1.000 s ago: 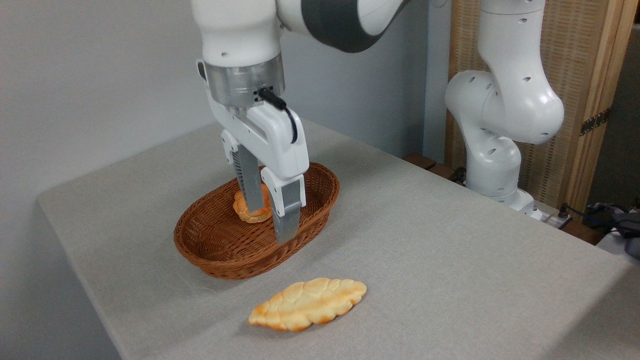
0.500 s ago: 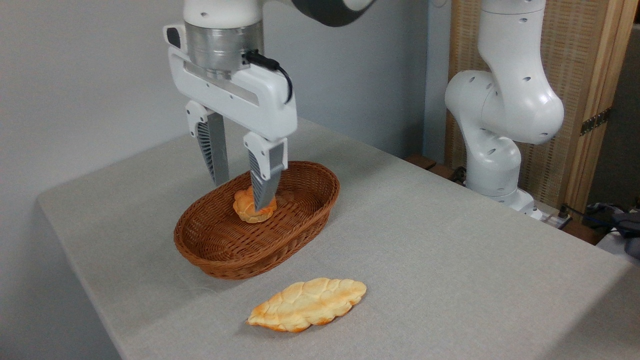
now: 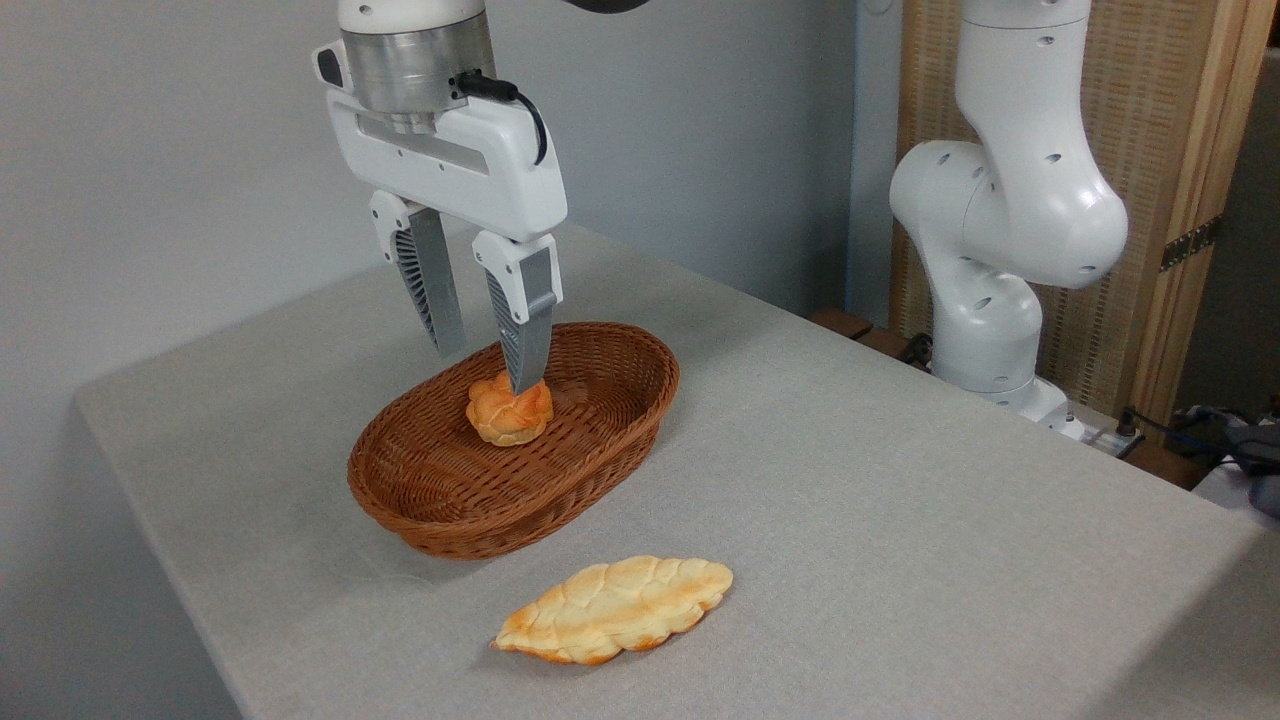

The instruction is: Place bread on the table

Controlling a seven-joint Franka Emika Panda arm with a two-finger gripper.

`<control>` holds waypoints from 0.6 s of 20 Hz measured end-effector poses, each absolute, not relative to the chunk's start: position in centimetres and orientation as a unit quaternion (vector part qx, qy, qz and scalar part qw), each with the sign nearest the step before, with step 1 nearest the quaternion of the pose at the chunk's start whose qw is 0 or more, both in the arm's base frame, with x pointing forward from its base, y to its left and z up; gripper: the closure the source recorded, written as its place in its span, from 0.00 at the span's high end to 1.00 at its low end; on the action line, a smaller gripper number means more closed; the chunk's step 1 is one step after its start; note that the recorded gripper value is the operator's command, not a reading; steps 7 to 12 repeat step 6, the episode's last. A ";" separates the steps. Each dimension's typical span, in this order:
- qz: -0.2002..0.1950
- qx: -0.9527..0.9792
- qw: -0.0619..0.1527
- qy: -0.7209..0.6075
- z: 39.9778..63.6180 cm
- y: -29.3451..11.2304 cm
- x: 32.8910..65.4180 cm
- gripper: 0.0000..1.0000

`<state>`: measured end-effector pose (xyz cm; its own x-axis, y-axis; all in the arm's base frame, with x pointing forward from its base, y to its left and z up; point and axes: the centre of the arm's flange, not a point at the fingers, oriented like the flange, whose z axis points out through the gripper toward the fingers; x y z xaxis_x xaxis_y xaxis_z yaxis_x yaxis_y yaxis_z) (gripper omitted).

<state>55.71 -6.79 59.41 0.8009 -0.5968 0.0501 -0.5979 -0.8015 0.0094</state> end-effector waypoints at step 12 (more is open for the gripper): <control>0.023 0.950 0.012 -0.311 59.5 -6.4 55.8 1.00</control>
